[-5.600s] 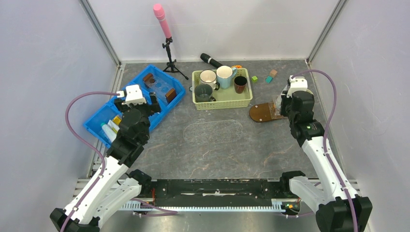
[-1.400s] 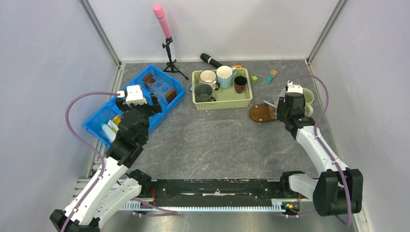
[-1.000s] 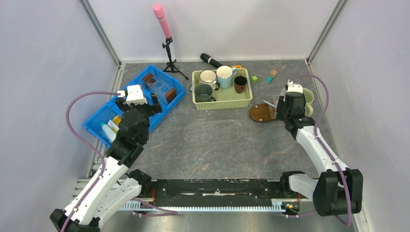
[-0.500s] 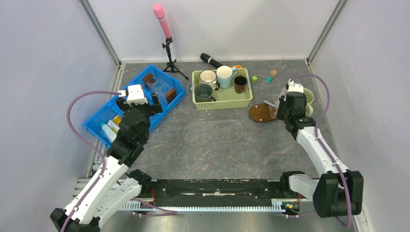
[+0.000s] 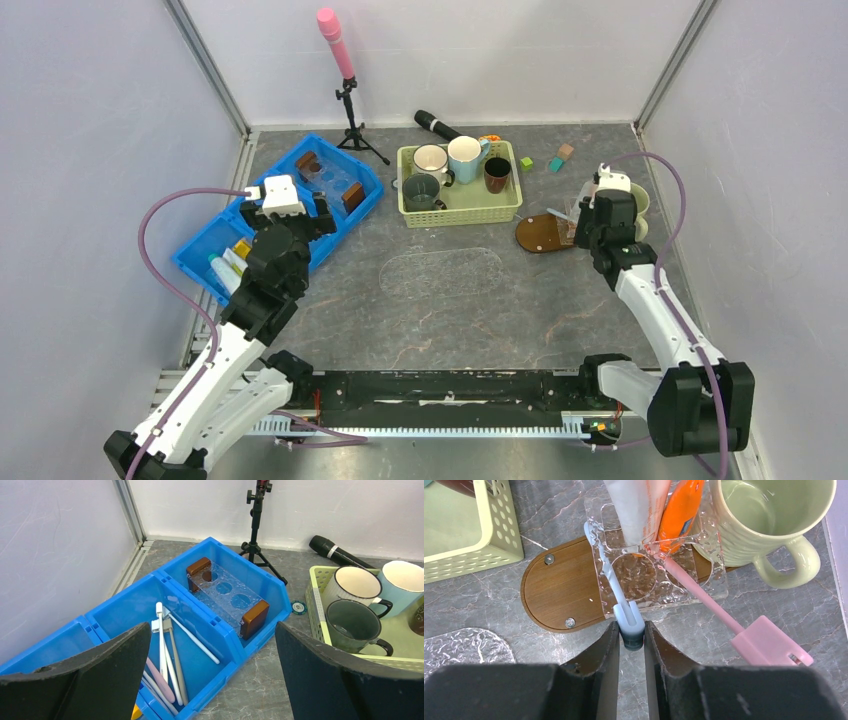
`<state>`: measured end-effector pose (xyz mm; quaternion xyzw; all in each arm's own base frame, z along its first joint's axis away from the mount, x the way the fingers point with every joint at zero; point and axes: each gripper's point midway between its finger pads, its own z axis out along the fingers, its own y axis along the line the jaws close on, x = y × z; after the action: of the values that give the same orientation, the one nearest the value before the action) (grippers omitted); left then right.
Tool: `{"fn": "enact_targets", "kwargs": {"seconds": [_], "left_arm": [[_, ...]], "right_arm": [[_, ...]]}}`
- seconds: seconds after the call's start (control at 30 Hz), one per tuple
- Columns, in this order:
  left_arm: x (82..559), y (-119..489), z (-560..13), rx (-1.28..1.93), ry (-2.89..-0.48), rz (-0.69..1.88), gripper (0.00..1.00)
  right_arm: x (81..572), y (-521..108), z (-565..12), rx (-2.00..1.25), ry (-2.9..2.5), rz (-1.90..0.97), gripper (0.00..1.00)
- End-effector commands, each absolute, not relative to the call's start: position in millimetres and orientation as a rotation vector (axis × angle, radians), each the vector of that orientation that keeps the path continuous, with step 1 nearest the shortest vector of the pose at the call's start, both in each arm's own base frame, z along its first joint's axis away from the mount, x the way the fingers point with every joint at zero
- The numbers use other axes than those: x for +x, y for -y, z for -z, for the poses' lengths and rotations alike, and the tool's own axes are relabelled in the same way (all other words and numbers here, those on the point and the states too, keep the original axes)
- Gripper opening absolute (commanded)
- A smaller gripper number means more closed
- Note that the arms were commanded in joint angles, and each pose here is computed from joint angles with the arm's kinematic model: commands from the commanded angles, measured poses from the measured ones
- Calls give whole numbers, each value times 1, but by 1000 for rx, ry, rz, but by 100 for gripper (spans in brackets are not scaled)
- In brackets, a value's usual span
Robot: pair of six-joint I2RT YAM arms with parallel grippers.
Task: Prepare toiletry sets of a toothbrush and toothpaste on the tray
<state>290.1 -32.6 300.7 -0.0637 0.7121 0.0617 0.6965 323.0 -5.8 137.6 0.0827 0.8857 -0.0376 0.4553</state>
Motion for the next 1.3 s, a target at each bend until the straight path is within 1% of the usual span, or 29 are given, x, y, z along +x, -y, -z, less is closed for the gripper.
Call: {"fn": "enact_targets", "kwargs": {"seconds": [0.0, 1.27], "left_arm": [[290, 32, -310, -182, -1551, -101, 100], [291, 33, -310, -184, -1553, -94, 100]], "right_arm": [[331, 11, -171, 215, -2103, 105, 0], [307, 24, -212, 151, -2103, 199, 0]]}}
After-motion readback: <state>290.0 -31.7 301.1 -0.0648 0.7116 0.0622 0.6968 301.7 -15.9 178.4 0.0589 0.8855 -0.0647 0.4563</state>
